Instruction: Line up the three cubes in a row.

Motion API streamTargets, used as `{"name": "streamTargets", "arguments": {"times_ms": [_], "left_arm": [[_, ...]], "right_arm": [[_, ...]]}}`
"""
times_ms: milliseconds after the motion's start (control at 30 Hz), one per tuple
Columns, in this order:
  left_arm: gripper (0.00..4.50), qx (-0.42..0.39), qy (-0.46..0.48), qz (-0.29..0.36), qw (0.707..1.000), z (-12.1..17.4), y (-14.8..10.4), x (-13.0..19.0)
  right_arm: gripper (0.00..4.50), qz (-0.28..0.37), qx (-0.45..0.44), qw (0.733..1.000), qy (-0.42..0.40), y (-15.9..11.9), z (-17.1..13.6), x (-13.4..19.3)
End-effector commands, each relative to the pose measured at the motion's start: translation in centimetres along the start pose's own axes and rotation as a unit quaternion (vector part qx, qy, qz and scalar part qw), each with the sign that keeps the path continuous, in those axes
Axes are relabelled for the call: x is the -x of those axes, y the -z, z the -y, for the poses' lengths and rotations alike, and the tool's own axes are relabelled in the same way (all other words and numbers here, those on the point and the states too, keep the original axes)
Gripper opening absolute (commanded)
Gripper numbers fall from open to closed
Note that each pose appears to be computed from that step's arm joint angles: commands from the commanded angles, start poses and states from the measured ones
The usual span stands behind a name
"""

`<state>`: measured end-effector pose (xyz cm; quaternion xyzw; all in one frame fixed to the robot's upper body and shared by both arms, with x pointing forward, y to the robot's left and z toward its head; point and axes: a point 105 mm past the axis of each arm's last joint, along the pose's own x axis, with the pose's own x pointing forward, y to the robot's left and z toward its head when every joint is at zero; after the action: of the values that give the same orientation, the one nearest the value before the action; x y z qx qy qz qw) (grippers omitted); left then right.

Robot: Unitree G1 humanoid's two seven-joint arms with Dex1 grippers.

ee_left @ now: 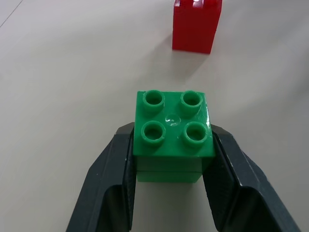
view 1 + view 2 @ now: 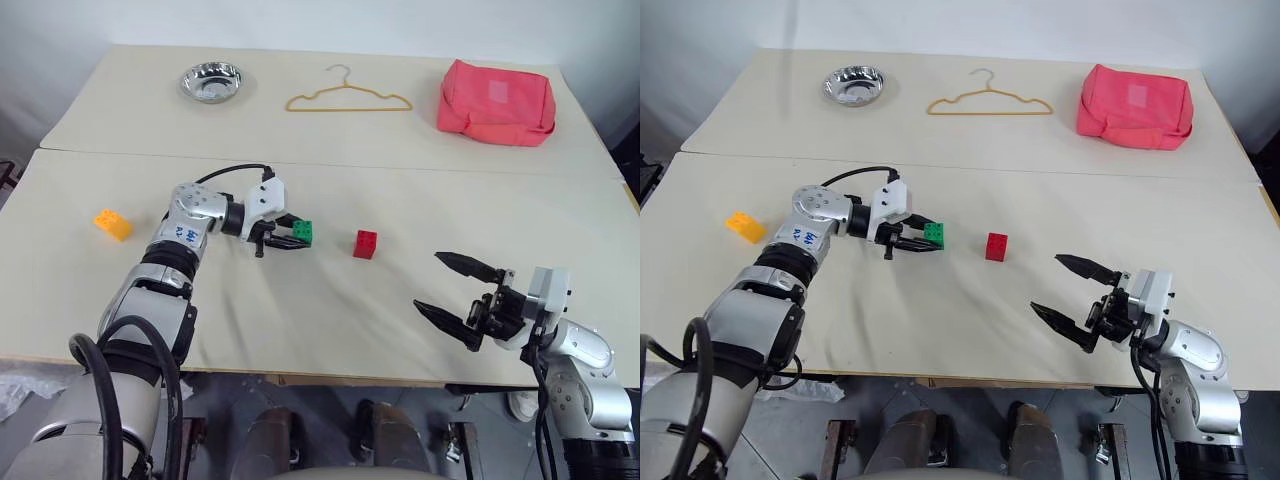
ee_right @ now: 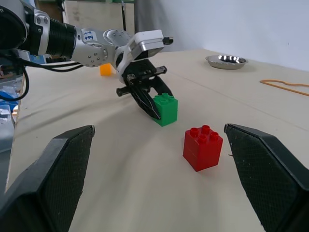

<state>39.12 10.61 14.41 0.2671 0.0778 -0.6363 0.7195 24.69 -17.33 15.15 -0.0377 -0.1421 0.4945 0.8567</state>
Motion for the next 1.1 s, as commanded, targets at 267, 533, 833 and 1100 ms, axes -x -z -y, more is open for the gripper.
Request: {"name": "streamTargets", "arguments": {"times_ms": [267, 533, 833, 1100], "left_arm": [[4.09, -0.008, -0.038, 0.071, 0.997, -1.2, -2.0, 2.4], [4.48, -0.016, -0.170, 0.131, 0.977, 2.0, 0.2, 10.0], [4.48, 0.135, -0.573, 0.150, 0.794, 11.3, 5.7, 22.3], [4.48, 0.237, -0.743, 0.114, 0.616, 20.8, 10.5, 26.4]], "right_arm": [[4.50, 0.012, -0.004, 1.000, -0.018, -0.5, -0.2, -1.1], [4.50, 0.023, 0.014, 0.999, -0.024, -0.9, 1.5, -3.8], [4.50, 0.044, -0.008, 0.987, -0.157, -0.9, 0.0, -8.1], [4.50, 0.055, -0.039, 0.971, -0.232, -1.9, -2.9, -9.6]]}}
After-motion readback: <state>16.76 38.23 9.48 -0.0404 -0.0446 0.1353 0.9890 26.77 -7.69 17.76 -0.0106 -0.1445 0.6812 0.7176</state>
